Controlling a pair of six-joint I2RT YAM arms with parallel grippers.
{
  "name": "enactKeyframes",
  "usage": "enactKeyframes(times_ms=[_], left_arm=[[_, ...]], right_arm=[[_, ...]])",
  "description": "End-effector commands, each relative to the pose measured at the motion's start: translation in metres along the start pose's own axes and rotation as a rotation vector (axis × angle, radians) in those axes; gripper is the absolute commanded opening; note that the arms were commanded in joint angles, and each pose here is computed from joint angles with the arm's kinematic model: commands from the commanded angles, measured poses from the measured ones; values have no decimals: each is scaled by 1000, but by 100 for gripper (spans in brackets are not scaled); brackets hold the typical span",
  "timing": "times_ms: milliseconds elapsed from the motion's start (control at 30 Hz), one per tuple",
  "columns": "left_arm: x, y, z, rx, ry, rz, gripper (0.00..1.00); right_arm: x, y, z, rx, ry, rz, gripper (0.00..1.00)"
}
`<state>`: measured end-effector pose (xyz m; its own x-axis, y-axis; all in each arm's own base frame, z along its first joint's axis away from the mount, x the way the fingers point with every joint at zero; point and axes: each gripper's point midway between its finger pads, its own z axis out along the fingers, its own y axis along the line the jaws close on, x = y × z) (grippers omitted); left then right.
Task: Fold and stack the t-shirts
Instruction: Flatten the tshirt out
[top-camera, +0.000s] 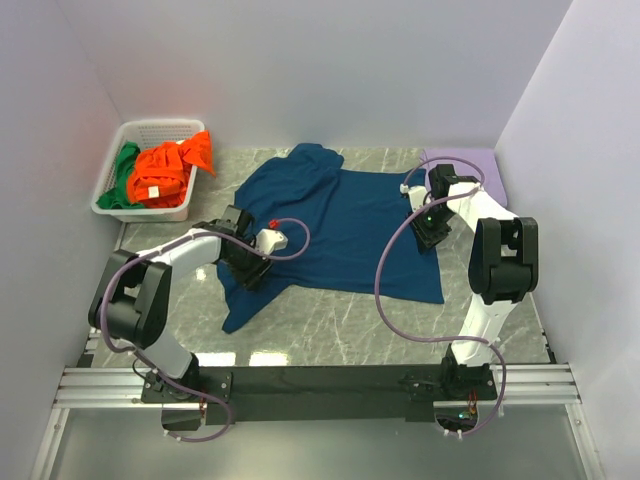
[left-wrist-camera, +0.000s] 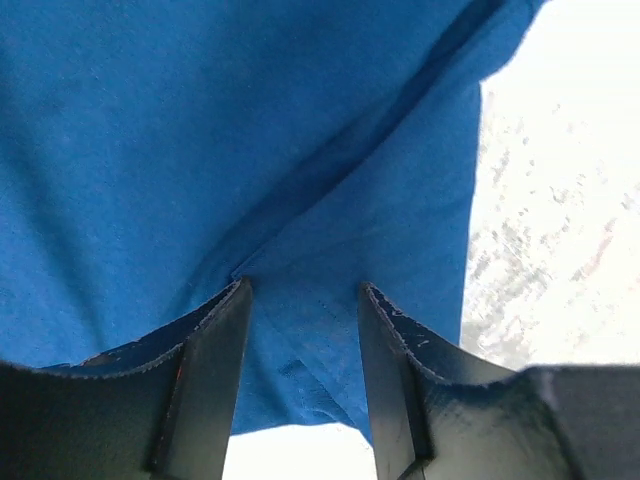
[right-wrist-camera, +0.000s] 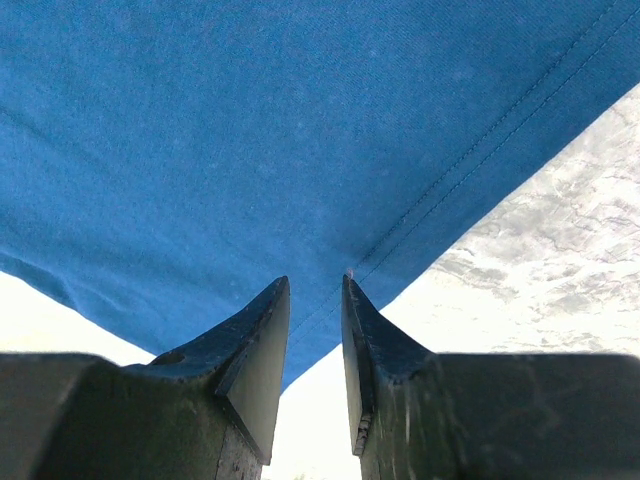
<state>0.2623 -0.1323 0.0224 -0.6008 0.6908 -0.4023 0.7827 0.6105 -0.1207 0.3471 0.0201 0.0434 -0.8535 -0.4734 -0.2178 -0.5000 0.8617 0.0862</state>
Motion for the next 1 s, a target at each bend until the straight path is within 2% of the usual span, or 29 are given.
enactKeyframes(times_ms=[0, 267, 500, 900, 967], left_arm=[[-21, 12, 0, -43, -37, 10, 53], [-34, 17, -4, -49, -55, 16, 63], [-47, 13, -19, -40, -94, 30, 53], [-34, 15, 4, -9, -38, 23, 45], [-33, 13, 5, -1, -37, 24, 41]], right_arm=[[-11, 1, -15, 8, -44, -7, 35], [-10, 3, -14, -5, -42, -12, 35], [-8, 3, -11, -8, -37, -12, 34], [-5, 0, -11, 6, -26, -22, 34], [-6, 0, -10, 5, -28, -21, 34]])
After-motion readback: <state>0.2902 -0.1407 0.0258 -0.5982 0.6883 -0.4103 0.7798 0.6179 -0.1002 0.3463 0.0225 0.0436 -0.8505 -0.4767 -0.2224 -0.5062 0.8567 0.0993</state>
